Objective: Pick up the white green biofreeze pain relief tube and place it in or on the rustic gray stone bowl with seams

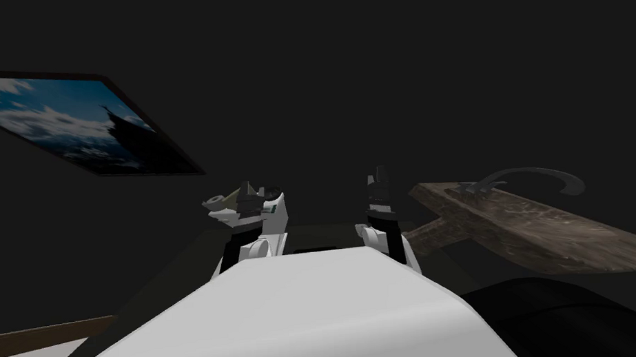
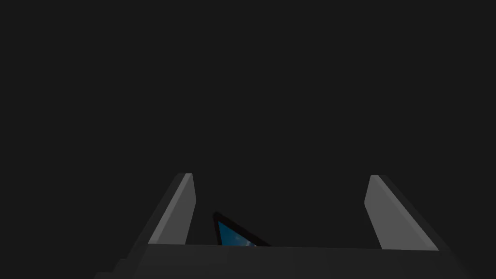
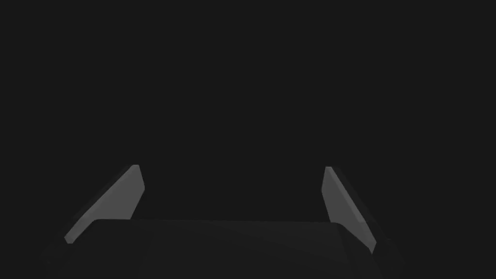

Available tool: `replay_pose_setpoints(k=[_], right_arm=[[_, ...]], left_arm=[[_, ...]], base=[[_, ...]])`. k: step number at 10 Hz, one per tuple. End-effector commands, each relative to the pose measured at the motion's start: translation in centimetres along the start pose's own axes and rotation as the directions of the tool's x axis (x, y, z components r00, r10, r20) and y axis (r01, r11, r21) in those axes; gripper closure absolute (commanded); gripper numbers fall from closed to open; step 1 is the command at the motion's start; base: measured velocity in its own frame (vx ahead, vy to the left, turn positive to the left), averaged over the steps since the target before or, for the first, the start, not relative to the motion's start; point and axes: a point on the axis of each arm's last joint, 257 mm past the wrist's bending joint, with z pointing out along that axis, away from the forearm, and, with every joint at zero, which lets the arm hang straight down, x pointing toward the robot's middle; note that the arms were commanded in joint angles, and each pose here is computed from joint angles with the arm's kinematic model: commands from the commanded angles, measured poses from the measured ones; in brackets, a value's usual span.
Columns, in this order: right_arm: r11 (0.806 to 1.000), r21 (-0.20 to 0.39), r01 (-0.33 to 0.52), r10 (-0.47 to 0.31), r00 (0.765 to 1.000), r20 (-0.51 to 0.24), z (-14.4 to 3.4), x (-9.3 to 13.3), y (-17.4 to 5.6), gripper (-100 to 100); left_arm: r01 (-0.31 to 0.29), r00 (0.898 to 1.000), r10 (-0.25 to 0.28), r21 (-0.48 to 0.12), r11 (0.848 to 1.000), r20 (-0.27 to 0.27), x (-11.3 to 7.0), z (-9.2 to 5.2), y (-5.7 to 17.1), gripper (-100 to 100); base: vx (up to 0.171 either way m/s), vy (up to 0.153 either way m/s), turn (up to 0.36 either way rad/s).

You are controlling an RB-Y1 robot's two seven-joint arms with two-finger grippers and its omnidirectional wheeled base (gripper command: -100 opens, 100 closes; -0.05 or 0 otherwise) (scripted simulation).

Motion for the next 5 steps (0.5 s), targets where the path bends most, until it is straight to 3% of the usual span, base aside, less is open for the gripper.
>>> replay_pose_setpoints(k=[1,5], right_arm=[[1.000,0.000,0.000,0.000,1.000,0.000,0.0,0.0,0.0,0],[1.000,0.000,0.000,0.000,1.000,0.000,0.0,0.0,0.0,0]], left_arm=[[-0.022,0.999,0.021,-0.022,1.000,-0.025,-0.1,-0.1,0.6,-100],[-0.086,0.995,0.078,-0.124,0.989,-0.069,-1.3,-0.9,3.4,-100]], base=[[-0.018,-0.010,-0.010],[-0.059,-0.026,-0.017]])
